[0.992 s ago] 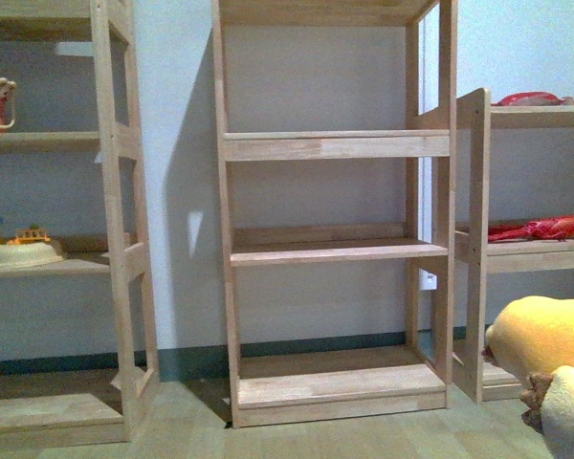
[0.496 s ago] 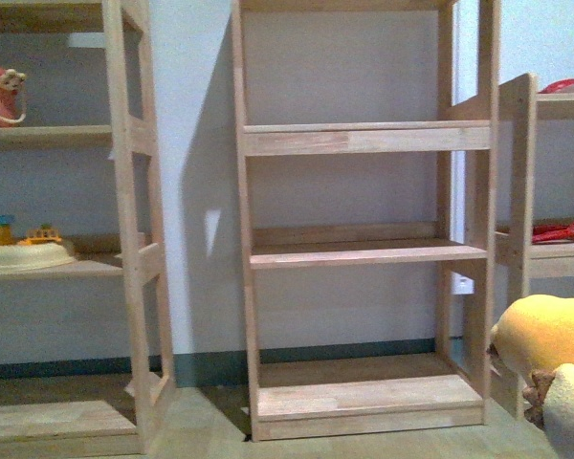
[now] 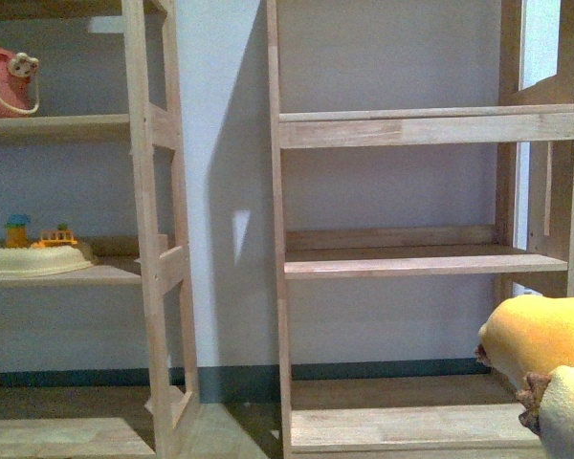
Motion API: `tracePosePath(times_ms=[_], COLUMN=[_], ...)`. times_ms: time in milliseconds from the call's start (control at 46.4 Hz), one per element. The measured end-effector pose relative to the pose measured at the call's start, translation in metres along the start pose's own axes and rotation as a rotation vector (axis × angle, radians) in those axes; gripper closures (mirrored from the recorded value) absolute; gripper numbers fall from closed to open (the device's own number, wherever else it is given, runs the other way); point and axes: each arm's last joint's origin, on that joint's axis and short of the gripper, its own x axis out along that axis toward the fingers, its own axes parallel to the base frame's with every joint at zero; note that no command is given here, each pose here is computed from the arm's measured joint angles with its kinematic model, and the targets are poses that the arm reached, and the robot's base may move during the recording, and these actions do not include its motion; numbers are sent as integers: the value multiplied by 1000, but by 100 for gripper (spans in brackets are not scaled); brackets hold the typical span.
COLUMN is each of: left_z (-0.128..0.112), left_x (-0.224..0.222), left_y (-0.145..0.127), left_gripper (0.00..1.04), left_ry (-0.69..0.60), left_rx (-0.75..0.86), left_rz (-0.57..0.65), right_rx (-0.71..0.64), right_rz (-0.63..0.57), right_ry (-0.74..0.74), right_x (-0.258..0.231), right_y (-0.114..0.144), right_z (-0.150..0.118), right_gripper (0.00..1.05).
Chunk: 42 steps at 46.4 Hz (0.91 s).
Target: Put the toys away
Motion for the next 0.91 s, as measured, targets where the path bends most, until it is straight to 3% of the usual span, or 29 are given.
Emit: tracePosePath(times_ms=[905], left_z=[0], left_x=[0], left_y=[0], left_gripper=[6], left_ry=[-2], left_rx=[0], left_rz=[0], right_rx=[0], right_rz=[1], right_ry=[1], right_x=[0], right_y=[0], right_z=[0], right_gripper=[97])
